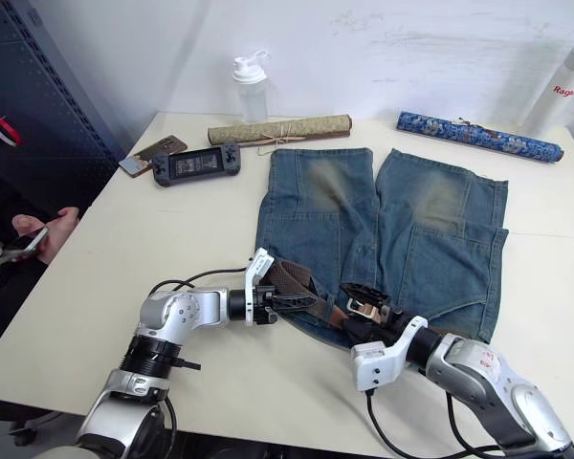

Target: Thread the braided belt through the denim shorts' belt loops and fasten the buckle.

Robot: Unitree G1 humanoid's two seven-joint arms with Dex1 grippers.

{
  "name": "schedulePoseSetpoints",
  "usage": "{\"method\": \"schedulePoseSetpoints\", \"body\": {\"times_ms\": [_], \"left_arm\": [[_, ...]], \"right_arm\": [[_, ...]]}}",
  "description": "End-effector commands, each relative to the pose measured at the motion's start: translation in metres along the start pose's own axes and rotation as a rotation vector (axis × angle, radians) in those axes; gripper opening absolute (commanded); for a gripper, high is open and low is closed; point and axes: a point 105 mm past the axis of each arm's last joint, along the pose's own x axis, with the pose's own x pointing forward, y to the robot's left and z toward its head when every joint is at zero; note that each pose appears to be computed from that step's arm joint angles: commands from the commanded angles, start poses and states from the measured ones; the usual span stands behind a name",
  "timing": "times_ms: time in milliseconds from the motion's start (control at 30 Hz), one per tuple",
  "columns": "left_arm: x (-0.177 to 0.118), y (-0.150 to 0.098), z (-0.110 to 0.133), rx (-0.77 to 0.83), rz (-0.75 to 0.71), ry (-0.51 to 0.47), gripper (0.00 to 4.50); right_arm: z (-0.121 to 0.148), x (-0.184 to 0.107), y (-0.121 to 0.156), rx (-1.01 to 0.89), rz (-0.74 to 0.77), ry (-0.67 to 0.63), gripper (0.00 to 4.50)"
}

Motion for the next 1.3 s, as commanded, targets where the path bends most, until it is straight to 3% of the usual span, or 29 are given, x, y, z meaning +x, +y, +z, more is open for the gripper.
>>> {"method": "schedulePoseSetpoints", "body": {"times_ms": [33, 633, 1000, 1300], "left_arm": [[0.010, 0.030, -0.089, -0.234, 0.121, 0.270, 0.00], [0.009, 0.029, -0.090, -0.237, 0.116, 0.273, 0.00], [0.011, 0.028, -0.091, -0.235, 0.113, 0.276, 0.00], [0.009, 0.029, -0.091, -0.235, 0.118, 0.272, 0.00]], "right_arm": [[0.002, 0.004, 0.001, -0.009, -0.004, -0.011, 4.39], [0.000, -0.005, 0.012, -0.018, 0.050, -0.009, 4.39], [0.013, 0.009, 0.012, 0.001, 0.037, -0.050, 4.39], [0.005, 0.013, 0.007, 0.014, 0.009, -0.026, 4.39]]}}
